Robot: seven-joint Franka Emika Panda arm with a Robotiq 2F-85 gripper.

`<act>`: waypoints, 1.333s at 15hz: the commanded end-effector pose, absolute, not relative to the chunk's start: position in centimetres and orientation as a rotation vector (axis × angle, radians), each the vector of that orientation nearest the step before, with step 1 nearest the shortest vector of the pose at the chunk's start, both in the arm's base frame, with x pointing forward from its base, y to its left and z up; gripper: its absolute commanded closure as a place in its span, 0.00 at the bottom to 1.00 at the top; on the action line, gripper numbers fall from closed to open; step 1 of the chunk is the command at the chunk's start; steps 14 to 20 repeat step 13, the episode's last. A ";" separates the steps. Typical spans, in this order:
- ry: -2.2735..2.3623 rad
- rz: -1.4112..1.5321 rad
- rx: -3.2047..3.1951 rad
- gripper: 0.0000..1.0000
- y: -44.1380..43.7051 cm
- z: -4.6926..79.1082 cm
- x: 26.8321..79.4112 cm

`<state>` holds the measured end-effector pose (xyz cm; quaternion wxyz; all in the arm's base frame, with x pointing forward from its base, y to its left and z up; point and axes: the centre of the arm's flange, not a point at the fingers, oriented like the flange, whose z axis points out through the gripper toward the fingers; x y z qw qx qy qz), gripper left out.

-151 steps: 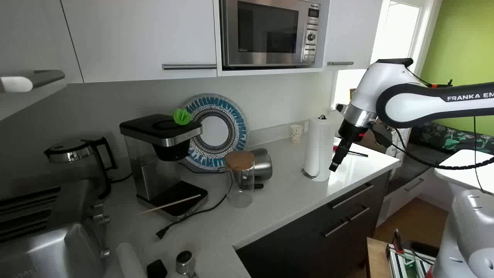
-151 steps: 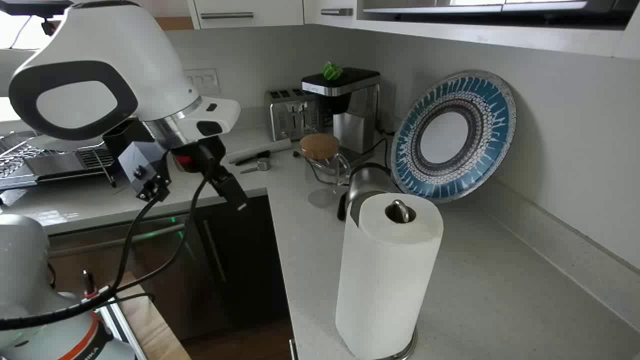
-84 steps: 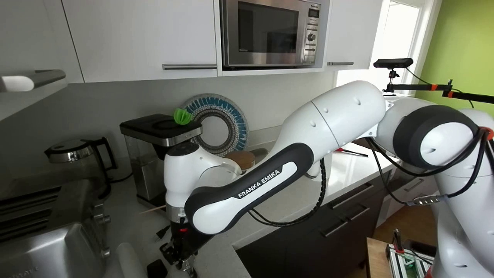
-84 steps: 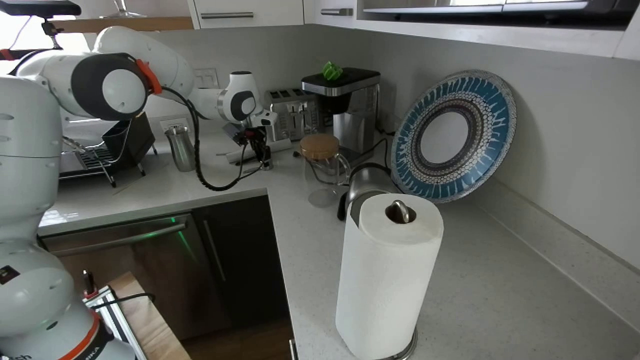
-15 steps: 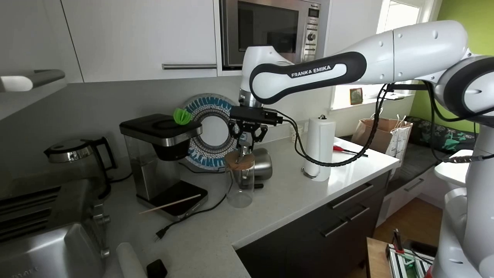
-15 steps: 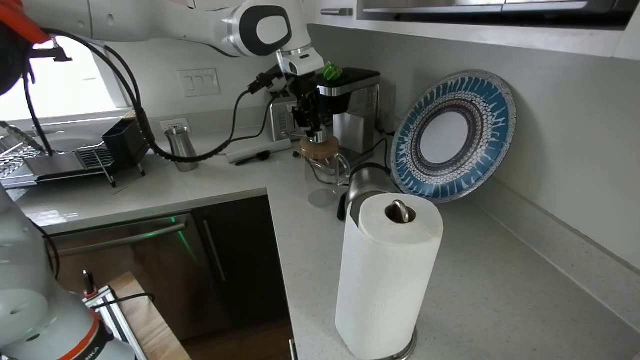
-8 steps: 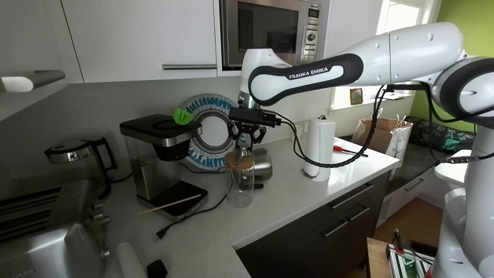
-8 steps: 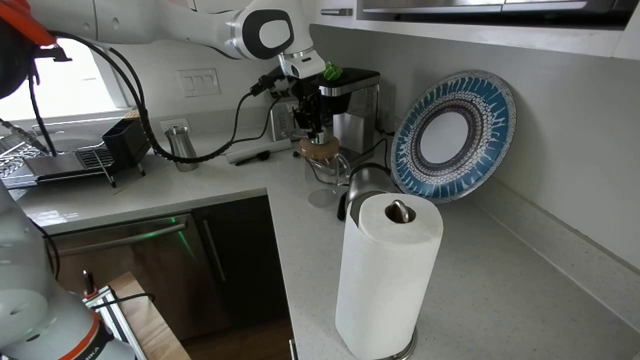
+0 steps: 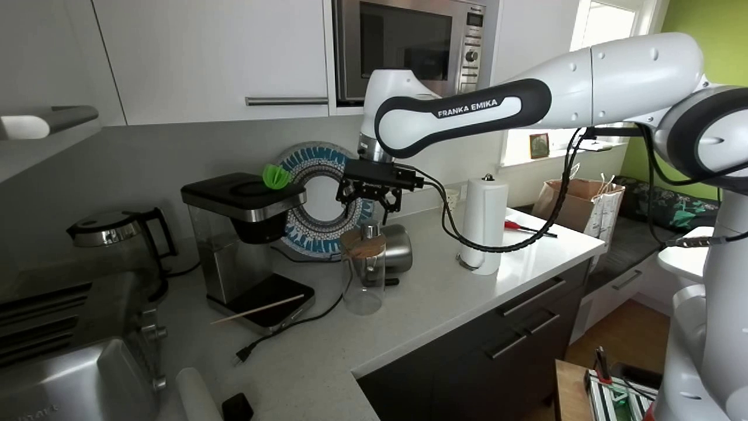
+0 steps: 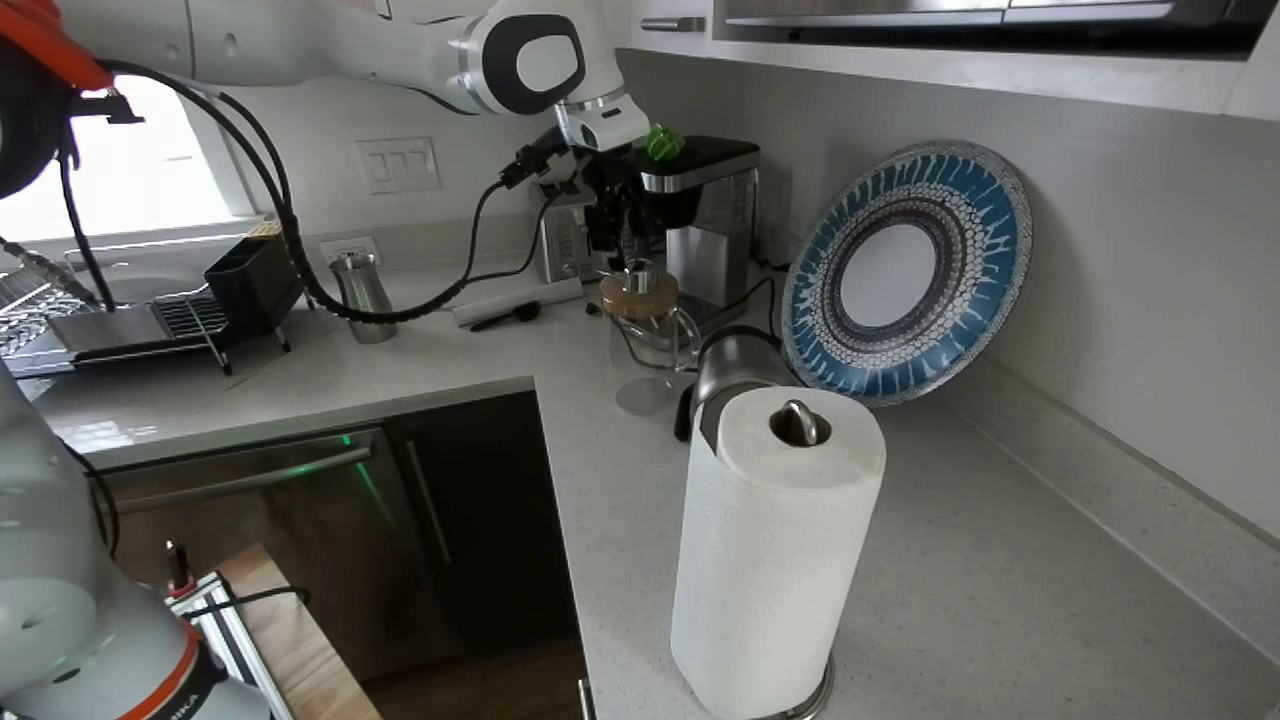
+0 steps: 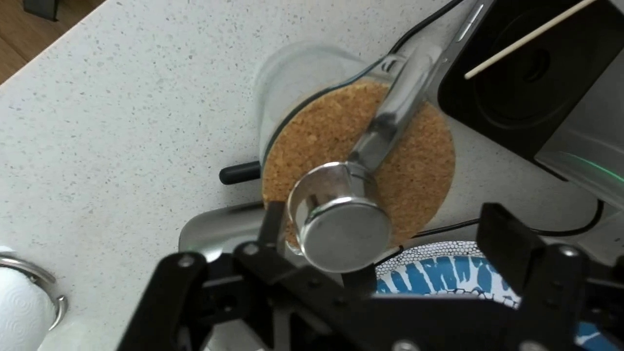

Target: Pick up the metal measuring cup and put it on top of the wooden lid jar that is on top of the clear jar

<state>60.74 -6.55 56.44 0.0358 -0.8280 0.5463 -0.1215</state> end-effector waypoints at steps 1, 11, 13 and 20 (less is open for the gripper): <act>1.494 -0.413 -2.617 0.00 -2.4 58.4 60.4; 0.643 -0.441 -2.820 0.00 13.0 62.7 54.5; 0.689 -0.453 -2.833 0.00 13.9 63.1 56.3; 0.689 -0.453 -2.833 0.00 13.9 63.1 56.3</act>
